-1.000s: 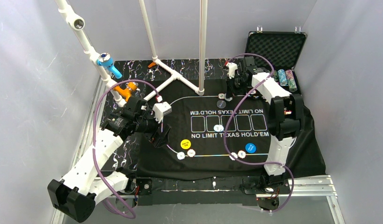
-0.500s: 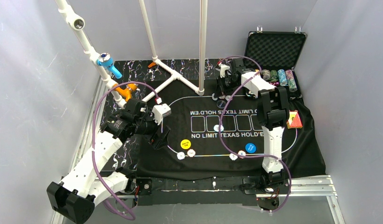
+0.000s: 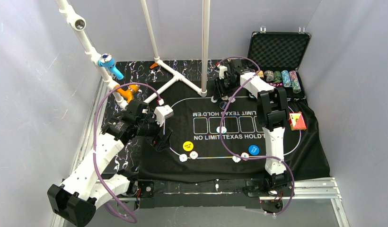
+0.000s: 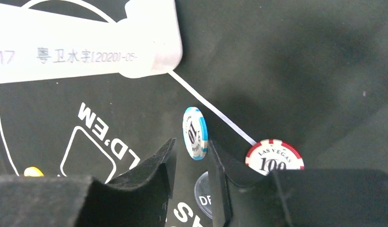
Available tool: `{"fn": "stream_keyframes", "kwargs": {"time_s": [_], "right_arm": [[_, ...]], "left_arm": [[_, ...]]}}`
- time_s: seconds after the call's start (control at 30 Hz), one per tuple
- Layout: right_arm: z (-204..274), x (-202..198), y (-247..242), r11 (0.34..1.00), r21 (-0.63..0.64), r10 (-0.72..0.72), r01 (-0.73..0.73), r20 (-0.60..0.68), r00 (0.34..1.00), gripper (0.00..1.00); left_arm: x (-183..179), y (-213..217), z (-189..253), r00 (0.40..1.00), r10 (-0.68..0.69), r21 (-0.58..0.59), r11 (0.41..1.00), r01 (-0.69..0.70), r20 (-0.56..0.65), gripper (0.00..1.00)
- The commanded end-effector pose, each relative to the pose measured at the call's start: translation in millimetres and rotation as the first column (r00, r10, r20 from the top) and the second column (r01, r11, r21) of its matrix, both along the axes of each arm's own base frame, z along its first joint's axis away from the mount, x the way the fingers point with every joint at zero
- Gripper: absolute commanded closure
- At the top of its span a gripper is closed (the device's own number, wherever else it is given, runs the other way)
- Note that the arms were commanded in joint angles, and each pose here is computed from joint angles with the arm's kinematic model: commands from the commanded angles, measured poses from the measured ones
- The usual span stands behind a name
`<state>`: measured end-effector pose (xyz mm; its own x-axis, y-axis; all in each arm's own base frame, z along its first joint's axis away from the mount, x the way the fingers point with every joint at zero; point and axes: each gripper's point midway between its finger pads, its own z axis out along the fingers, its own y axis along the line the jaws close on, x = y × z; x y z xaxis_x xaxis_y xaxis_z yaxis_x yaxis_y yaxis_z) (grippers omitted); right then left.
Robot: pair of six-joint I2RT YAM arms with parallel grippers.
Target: Distribute texas hold em gaming equipment
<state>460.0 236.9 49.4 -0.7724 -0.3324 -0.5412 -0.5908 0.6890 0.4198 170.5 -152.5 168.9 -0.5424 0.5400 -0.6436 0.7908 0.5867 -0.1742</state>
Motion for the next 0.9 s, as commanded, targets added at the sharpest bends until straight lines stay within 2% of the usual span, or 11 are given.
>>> {"fn": "stream_keyframes", "kwargs": {"time_s": [0.0,0.2,0.3,0.6,0.73,0.87], "right_arm": [[21.9,12.1,-5.2,0.999,-0.039,-0.003,0.006,0.058,0.998,0.58],[61.8,11.6,-28.0,0.989,-0.147,0.017,0.007,0.165,0.986,0.46],[78.6,-6.7,-41.3,0.98,-0.196,0.062,-0.022,0.2,0.978,0.39],[56.4,-125.6,-62.4,0.953,-0.251,0.2,-0.169,0.103,0.974,0.22],[49.3,-150.8,-53.1,0.918,-0.343,0.262,-0.2,0.146,0.954,0.2],[36.9,-159.2,-40.9,0.872,-0.432,0.326,-0.229,0.165,0.931,0.2]], "left_arm": [[-6.3,-2.0,1.8,1.0,-0.026,-0.019,0.999,0.026,0.004,0.01],[-6.8,-1.2,3.5,1.0,-0.026,-0.021,0.999,0.026,0.014,0.01],[-7.9,-1.5,2.8,0.999,-0.031,-0.023,0.999,0.031,0.014,0.01],[-10.2,-3.7,3.7,0.999,-0.042,-0.036,0.998,0.042,0.006,0.01],[-10.4,-5.9,4.7,0.999,-0.049,-0.045,0.998,0.049,-0.001,0.01],[-10.0,-6.0,5.0,0.999,-0.047,-0.044,0.998,0.047,-0.001,0.01]]}}
